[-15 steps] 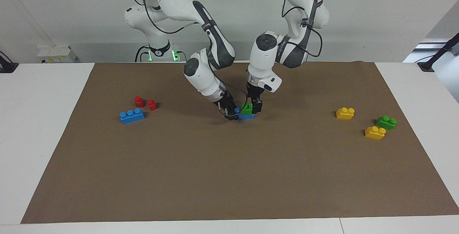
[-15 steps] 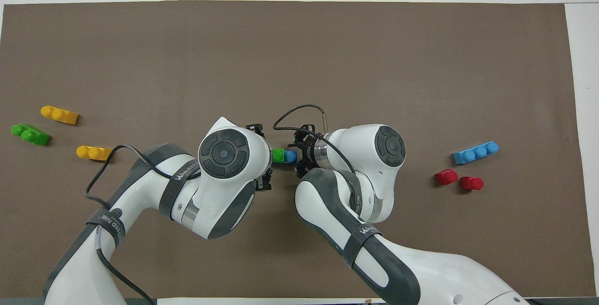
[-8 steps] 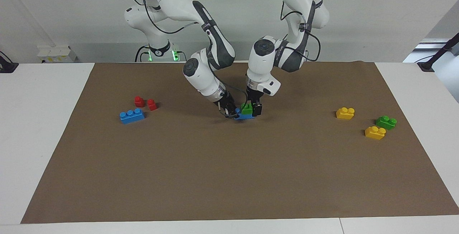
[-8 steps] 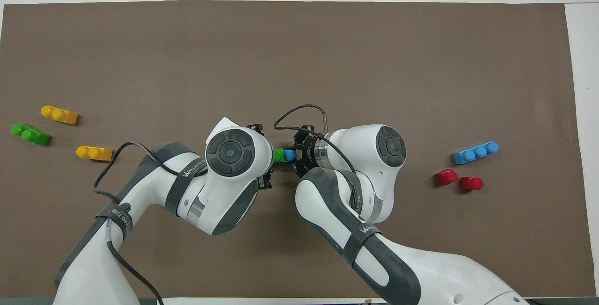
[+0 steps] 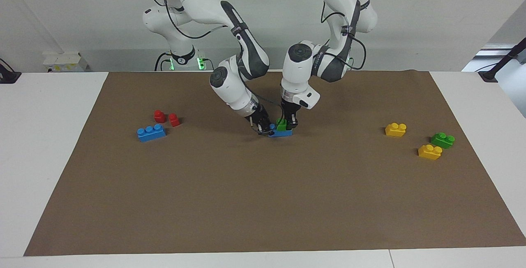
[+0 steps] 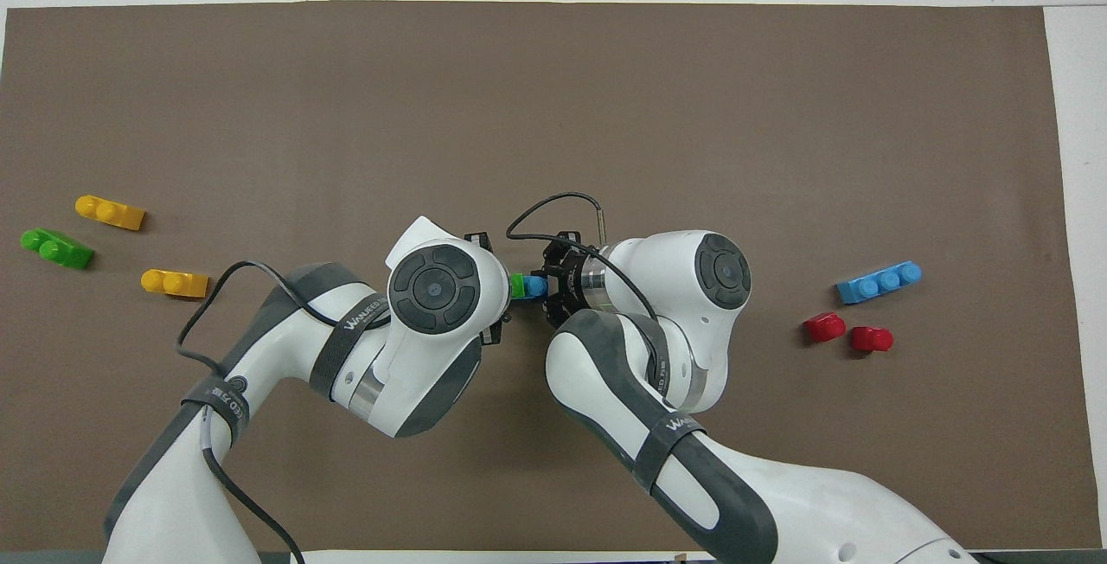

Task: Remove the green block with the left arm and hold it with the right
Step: 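Grasp the green brick with the left gripper while the right gripper grasps blue, then pull the green brick away with the left gripper while the right gripper pulls blue, then set the green brick near the yellow bricks while the right gripper sets blue down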

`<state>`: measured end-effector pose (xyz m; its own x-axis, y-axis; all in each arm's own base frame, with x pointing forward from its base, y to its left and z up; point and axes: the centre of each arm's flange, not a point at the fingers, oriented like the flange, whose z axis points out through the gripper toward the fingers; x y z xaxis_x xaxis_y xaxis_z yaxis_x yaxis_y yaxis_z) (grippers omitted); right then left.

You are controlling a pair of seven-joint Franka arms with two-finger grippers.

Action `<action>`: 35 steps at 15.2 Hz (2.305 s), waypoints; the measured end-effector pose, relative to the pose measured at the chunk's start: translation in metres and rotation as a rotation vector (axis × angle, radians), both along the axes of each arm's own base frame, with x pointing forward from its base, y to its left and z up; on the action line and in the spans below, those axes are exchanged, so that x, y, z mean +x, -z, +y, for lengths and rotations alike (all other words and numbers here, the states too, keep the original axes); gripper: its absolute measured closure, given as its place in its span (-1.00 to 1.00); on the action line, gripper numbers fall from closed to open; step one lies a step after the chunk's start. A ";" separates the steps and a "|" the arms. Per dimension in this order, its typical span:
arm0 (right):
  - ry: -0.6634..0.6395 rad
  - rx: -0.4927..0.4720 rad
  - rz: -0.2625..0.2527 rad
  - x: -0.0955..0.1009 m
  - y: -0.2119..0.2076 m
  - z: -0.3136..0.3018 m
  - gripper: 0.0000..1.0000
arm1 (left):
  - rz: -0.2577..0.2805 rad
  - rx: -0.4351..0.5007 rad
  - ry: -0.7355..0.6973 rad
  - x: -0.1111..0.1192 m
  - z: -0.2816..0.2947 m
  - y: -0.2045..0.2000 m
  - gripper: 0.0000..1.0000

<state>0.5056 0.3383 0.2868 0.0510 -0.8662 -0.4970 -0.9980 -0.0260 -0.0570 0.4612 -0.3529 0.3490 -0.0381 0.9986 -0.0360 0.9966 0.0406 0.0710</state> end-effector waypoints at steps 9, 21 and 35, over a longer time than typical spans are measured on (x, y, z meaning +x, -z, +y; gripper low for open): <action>0.007 0.004 -0.010 0.005 -0.004 -0.002 0.31 | -0.037 -0.022 -0.009 0.013 0.024 -0.069 0.32; -0.182 0.058 0.022 0.091 -0.054 -0.283 0.31 | -0.048 0.070 0.377 0.103 0.275 -0.106 0.32; -0.189 0.034 -0.004 0.084 -0.029 -0.389 0.31 | -0.047 0.098 0.613 0.162 0.366 -0.004 0.32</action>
<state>0.5893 -0.0511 0.3159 0.2132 -0.8238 -0.5252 -0.9754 -0.2107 -0.0653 0.6228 0.0131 0.3527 0.5423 0.8373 0.0695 0.8326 -0.5466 0.0897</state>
